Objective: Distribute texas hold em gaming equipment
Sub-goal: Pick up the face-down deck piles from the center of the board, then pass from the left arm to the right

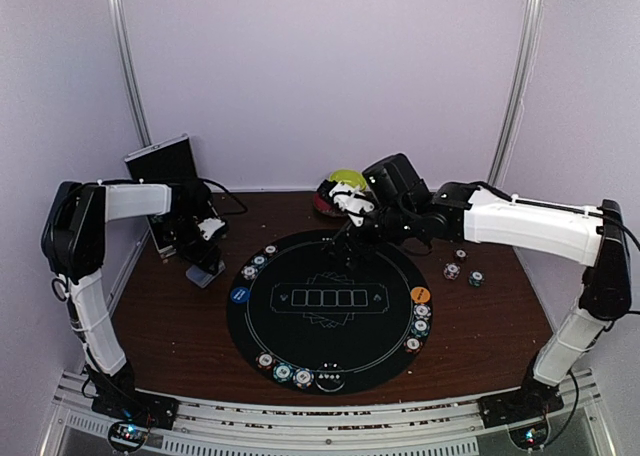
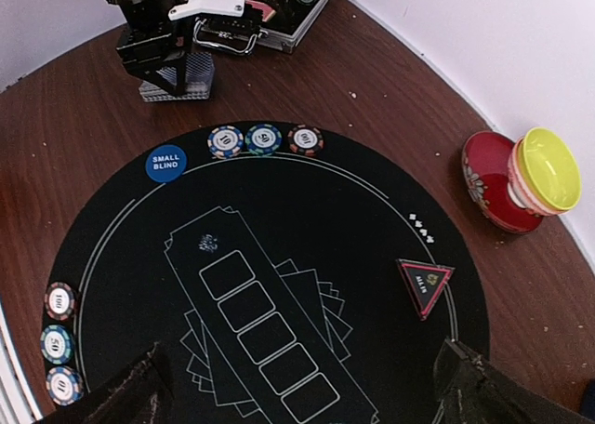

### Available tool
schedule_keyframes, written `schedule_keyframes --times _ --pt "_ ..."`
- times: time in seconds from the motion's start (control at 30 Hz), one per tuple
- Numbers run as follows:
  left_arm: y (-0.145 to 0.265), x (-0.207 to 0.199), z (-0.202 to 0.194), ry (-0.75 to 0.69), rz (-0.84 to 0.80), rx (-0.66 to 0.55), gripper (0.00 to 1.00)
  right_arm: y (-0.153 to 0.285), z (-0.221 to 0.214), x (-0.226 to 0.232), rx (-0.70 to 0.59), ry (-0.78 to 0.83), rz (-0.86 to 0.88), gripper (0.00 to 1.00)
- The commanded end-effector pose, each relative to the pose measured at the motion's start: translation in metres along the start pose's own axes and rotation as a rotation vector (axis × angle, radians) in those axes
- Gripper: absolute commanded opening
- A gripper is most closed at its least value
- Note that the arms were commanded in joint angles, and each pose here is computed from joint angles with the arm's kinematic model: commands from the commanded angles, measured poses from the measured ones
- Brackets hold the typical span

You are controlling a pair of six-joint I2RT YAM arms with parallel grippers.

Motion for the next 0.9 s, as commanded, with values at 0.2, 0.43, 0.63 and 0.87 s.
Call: schedule_keyframes --times 0.2,0.43,0.63,0.87 --pt "0.063 -0.021 0.027 -0.014 -0.069 -0.182 0.61 -0.029 0.0 -0.007 -0.044 -0.335 0.355 1.0" --pt "0.073 -0.059 0.035 -0.086 -0.107 -0.213 0.61 -0.048 -0.012 -0.025 -0.083 -0.507 0.508 1.0" --pt "0.078 -0.112 0.047 -0.193 -0.143 -0.237 0.61 -0.065 -0.019 -0.037 -0.102 -0.617 0.574 0.98" --pt "0.082 -0.176 0.058 -0.305 -0.2 -0.266 0.61 -0.076 -0.025 -0.035 -0.096 -0.696 0.641 0.93"
Point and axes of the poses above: each gripper's point midway between its finger pads, its own y axis back along the fingers, its own x axis along the line the jaws close on, z = x × y, the point moved 3 cm from there along y, back along the fingers, and after that the axes turned 8 degrees about y, right-handed, at the moved point
